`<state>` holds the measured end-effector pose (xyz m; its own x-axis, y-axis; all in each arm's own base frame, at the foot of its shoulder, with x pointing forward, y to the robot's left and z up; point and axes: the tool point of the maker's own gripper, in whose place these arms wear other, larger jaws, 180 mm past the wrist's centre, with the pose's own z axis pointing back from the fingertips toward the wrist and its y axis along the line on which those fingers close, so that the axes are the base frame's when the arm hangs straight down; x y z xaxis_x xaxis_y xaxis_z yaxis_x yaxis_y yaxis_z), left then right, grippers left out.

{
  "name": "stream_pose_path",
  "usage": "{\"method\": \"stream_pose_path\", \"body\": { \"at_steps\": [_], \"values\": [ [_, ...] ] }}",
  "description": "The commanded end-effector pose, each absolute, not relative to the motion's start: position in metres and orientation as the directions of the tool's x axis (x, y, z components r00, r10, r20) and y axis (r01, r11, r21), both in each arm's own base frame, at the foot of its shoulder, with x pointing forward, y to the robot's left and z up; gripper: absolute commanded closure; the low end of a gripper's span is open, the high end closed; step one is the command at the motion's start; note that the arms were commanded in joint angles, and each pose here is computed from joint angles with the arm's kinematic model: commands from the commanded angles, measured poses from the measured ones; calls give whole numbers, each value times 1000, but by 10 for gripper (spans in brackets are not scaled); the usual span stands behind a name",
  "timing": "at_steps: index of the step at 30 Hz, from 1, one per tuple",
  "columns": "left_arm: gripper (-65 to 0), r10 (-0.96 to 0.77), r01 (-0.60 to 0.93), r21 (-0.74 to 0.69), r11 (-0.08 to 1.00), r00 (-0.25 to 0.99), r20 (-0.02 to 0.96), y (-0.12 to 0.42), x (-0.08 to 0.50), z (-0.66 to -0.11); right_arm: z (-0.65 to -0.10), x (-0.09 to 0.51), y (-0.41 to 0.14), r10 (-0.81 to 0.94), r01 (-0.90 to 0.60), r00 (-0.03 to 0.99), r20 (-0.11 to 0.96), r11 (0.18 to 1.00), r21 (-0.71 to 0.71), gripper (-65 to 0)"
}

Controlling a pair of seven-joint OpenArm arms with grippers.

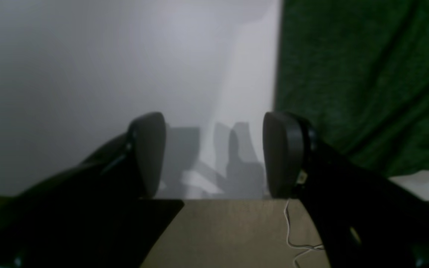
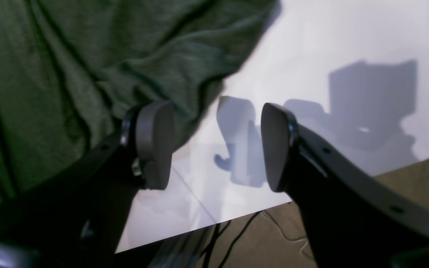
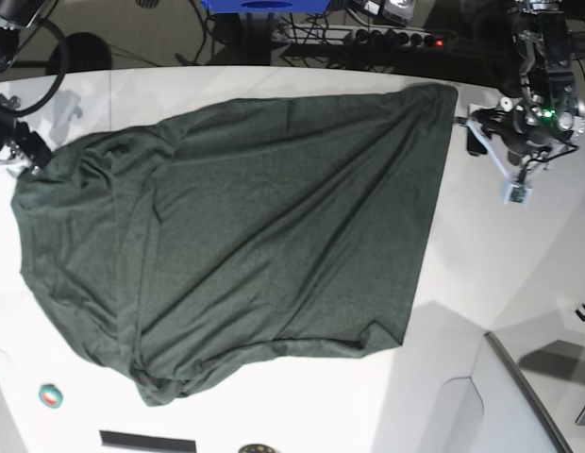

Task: Layout the t-shirt on the table in an organized manner, then fold the t-shirt properly
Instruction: 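Pull the shirt edges apart with both grippers to flatten it, then release and regrasp the shirt edge lower with the left gripper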

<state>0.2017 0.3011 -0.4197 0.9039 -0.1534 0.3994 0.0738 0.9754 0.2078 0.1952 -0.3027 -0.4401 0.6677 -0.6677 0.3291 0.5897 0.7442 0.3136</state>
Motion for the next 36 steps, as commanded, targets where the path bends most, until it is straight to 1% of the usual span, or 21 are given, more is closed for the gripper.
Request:
{"method": "stream_pose_path", "body": {
  "at_steps": [1, 2, 3, 4, 5, 6, 7, 8, 9, 10, 12, 14, 17, 21, 26, 29, 32, 34, 36],
  "values": [
    [-398, -161, 63, 231, 971, 886, 436, 308, 214, -407, -424, 209, -313, -652, 571, 650, 390, 758, 315, -347],
    [-398, -159, 61, 229, 972, 884, 439, 308, 216, -407, -423, 210, -313, -649, 567, 651, 394, 760, 317, -341],
    [-397, -156, 60, 222, 973, 882, 445, 306, 218, -407, -421, 214, -313, -648, 563, 646, 402, 761, 321, -312],
    [-395, -155, 63, 216, 974, 883, 444, 304, 218, -409, -419, 219, -315, -649, 563, 634, 420, 760, 325, -261],
    [-390, -157, 69, 209, 976, 882, 444, 300, 220, -411, -418, 223, -318, -651, 564, 619, 440, 758, 328, -195],
    [-359, -155, 74, 192, 979, 881, 446, 293, 224, -415, -418, 226, -321, -653, 567, 607, 453, 755, 329, -108],
    [-303, -150, 73, 183, 980, 881, 449, 289, 229, -417, -420, 229, -323, -651, 565, 603, 461, 757, 328, -39],
    [-216, -138, 68, 166, 984, 880, 455, 284, 233, -420, -425, 231, -319, -646, 560, 611, 457, 761, 328, 0],
    [-99, -128, 65, 152, 986, 882, 454, 280, 236, -424, -426, 237, -322, -631, 548, 619, 467, 773, 319, -5],
    [0, -118, 60, 140, 988, 884, 452, 278, 239, -427, -430, 240, -321, -620, 538, 633, 464, 783, 312, -24],
    [0, -84, 40, 108, 993, 895, 439, 274, 243, -438, -445, 241, -318, -612, 534, 654, 445, 790, 301, -8],
    [0, -66, 27, 94, 995, 897, 438, 275, 247, -446, -456, 244, -319, -607, 533, 661, 441, 793, 293, -5],
    [0, -45, 8, 79, 997, 879, 475, 278, 251, -457, -471, 240, -326, -616, 555, 665, 423, 786, 273, -5],
    [0, -83, 16, 149, 989, 886, 457, 292, 248, -475, -484, 228, -336, -637, 589, 662, 394, 768, 252, -5],
    [0, -127, 50, 176, 983, 879, 460, 284, 261, -488, -484, 225, -340, -634, 590, 666, 394, 770, 243, -5],
    [0, -123, 42, 172, 984, 862, 491, 283, 278, -478, -483, 226, -340, -633, 588, 667, 393, 771, 242, -5],
    [0, -133, 37, 180, 983, 817, 560, 275, 299, -453, -484, 226, -339, -634, 589, 667, 391, 770, 245, -5],
    [0, -155, 48, 199, 979, 810, 566, 272, 303, -437, -484, 226, -338, -633, 588, 669, 389, 771, 245, -5],
    [0, -151, 50, 189, 981, 811, 565, 260, 305, -428, -484, 226, -338, -633, 587, 669, 389, 771, 246, -5]
  ]
}}
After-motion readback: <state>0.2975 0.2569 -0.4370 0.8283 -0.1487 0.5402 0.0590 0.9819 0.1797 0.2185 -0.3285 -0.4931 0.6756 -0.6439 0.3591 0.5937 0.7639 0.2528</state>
